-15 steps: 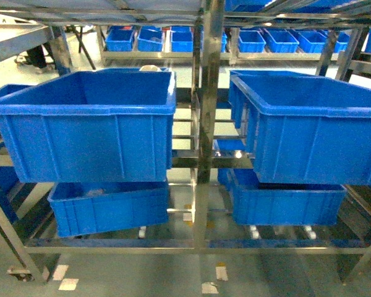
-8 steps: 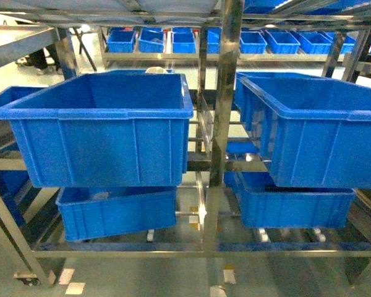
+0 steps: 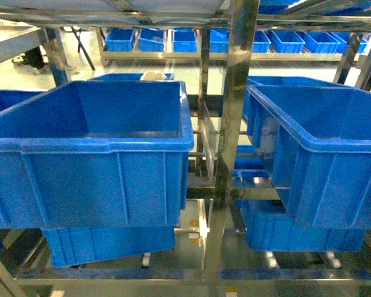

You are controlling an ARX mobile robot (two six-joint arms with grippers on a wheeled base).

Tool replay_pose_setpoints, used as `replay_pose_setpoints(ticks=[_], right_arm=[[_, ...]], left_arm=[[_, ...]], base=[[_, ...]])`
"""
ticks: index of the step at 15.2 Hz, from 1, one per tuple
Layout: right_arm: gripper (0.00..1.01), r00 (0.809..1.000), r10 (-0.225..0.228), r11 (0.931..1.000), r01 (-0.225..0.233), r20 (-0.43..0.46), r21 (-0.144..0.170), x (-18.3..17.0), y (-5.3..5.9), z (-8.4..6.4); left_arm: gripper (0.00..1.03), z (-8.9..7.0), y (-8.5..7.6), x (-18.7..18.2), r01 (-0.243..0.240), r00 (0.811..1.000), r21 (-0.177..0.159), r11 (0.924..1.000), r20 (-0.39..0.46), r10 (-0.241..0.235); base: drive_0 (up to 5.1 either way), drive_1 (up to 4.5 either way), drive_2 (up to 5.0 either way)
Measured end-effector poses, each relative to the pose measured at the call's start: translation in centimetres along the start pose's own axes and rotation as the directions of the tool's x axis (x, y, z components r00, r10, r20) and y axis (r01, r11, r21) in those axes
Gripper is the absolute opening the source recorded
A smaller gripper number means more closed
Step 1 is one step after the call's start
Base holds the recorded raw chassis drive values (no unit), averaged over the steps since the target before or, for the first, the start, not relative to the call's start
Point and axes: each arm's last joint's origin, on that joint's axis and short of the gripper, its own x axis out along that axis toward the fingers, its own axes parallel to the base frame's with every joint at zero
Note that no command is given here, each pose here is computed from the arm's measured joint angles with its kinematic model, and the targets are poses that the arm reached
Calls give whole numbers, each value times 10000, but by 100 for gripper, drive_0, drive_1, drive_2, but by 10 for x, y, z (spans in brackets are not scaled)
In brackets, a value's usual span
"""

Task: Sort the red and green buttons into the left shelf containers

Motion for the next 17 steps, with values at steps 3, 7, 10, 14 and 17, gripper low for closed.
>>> replay_pose_setpoints(ticks=[3,7,10,14,17], right_arm=[[24,10000,-8,10000,8,48,-9,0,0,1],[24,10000,-12,10000,13,55,-10,0,0,1],[24,10000,-17,10000,17,81,-15,-1,0,1],[24,10000,-18,10000,18,88,-17,-1,0,1],[24,10000,-8,10000,8,48,-9,0,0,1]], left_arm=[[26,1,0,0,-38,10000,-6,10000,64,38],[26,1,0,0,-38,10000,-6,10000,83,38],[26,2,0,-2,-39,9999,-10,10000,163,39],[26,2,0,-1,-50,9998,-12,10000,186,50],[26,0,0,0,-45,10000,-7,10000,57,45]], base=[[0,0,0],[0,0,0],[-9,406,-424],[-2,205,-210],[0,0,0]])
